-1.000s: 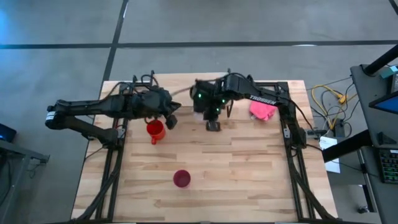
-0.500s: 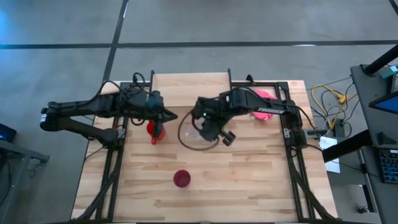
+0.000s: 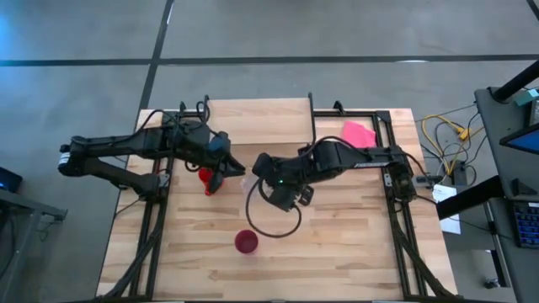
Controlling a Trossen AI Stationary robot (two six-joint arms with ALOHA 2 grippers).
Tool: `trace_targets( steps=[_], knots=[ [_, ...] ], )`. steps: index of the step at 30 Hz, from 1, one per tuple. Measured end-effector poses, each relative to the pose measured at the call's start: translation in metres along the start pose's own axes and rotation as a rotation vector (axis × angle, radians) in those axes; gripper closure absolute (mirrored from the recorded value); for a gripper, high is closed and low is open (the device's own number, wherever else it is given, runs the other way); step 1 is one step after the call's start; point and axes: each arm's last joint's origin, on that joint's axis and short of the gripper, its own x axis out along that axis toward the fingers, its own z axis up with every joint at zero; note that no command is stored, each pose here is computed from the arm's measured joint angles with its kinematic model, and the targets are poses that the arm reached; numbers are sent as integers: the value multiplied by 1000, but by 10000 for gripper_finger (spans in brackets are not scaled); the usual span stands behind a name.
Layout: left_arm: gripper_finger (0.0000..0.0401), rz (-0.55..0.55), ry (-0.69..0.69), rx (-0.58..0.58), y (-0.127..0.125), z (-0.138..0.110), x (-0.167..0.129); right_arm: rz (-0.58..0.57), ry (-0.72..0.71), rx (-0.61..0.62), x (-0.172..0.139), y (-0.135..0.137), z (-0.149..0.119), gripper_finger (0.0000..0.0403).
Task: Stack small to large cups/mugs on shelf
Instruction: Put the transparent mug on the shelf
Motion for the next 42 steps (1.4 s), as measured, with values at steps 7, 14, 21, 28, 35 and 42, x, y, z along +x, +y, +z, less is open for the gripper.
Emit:
trace_targets(
  steps=[7,14,21,28,35,42],
  knots=[
    [285,19,-32,-1,4,6,-7,2,-15,-29,-2,6,10,394],
    [274,-120,-54,30,2,10,-14,-32,-48,-99,-4,7,20,394],
    [273,-267,-95,50,-1,18,-16,-141,-44,-146,-4,0,25,394],
    [273,-252,-110,40,5,19,-20,-162,-32,-144,-5,-2,25,394],
    [273,-219,-112,19,15,20,-19,-191,-16,-162,-7,2,34,395],
    [273,-246,-99,15,17,20,-17,-204,19,-157,-7,2,32,395]
  ],
)
